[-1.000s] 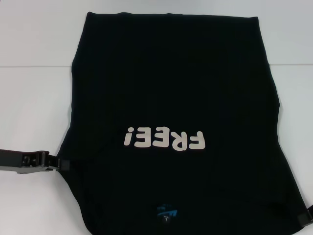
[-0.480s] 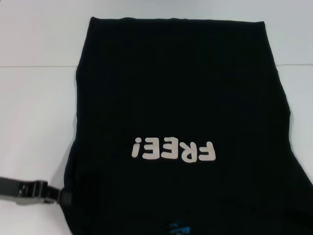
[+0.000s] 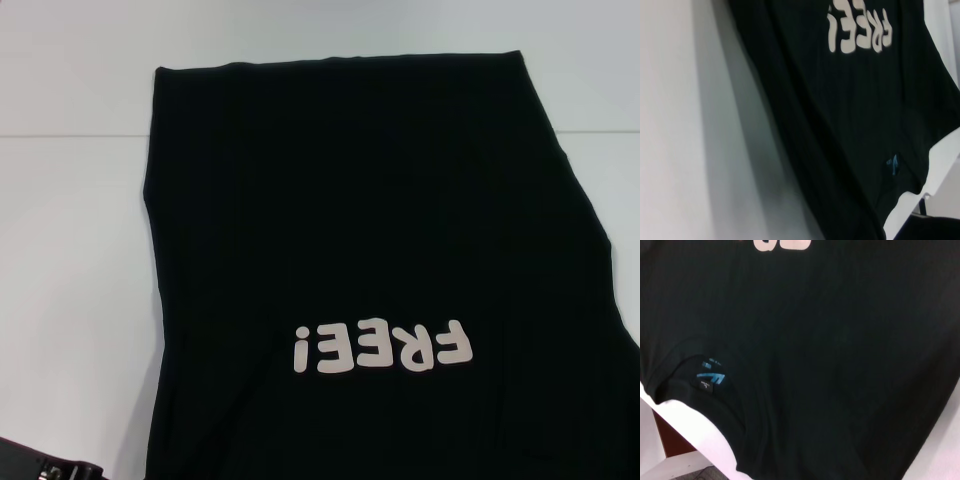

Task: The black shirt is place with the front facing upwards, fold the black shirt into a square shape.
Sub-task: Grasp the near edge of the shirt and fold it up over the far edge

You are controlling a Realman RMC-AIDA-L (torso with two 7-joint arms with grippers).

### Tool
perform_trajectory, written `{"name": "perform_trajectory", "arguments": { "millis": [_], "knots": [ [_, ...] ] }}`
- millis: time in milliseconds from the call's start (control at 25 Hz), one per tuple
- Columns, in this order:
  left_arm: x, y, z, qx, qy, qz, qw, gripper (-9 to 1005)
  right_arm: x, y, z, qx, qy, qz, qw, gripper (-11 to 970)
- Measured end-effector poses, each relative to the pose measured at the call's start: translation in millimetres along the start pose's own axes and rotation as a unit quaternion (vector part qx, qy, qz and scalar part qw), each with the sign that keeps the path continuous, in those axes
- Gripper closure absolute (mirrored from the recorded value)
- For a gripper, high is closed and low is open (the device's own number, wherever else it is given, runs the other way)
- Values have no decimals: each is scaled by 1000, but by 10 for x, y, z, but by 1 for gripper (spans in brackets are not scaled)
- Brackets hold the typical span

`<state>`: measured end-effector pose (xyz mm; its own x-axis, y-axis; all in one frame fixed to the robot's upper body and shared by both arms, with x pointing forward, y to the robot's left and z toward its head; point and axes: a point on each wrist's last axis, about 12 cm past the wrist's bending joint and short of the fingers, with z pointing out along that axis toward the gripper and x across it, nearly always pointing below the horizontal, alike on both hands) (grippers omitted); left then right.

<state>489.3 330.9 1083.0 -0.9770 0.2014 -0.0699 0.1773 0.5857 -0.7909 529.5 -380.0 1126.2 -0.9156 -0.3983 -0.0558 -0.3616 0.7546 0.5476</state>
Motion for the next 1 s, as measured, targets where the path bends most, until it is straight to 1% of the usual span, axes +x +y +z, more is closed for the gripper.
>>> {"name": "perform_trajectory", "arguments": {
  "millis": [120,240,320,400,520,600,640,680,800,840,880,1000],
  "knots": [
    [-20,-11,9,1,0,3,1000,925,-11,16,33,-3,1,-3,1000,920],
    [-70,-19,5,1,-14,7,1000,923,-17,37,100,-15,-5,-4,1000,920],
    [-124,-23,-22,4,-38,11,999,921,-15,53,156,-30,-14,-3,999,920],
    [-180,-24,-72,16,-80,8,997,919,-5,61,201,-47,-33,1,998,919],
    [-247,13,-192,31,-151,-4,988,917,25,59,212,-87,-92,11,992,919],
    [-284,31,-246,36,-186,-8,982,915,61,31,197,-115,-142,27,983,919],
    [-339,45,-280,40,-224,-10,974,914,66,13,190,-123,-165,34,978,920],
    [-339,45,-280,40,-224,-10,974,913,75,-10,184,-130,-191,42,972,920],
    [-432,71,-300,40,-273,-12,961,910,74,-65,173,-148,-267,62,950,920],
    [-474,86,-287,40,-292,-15,955,910,69,-78,179,-156,-293,69,941,920],
    [-485,90,-278,41,-297,-16,954,909,63,-90,186,-163,-320,76,930,920],
    [-577,116,-229,40,-335,-16,941,906,49,-132,204,-182,-398,94,894,919]
  ]
}}
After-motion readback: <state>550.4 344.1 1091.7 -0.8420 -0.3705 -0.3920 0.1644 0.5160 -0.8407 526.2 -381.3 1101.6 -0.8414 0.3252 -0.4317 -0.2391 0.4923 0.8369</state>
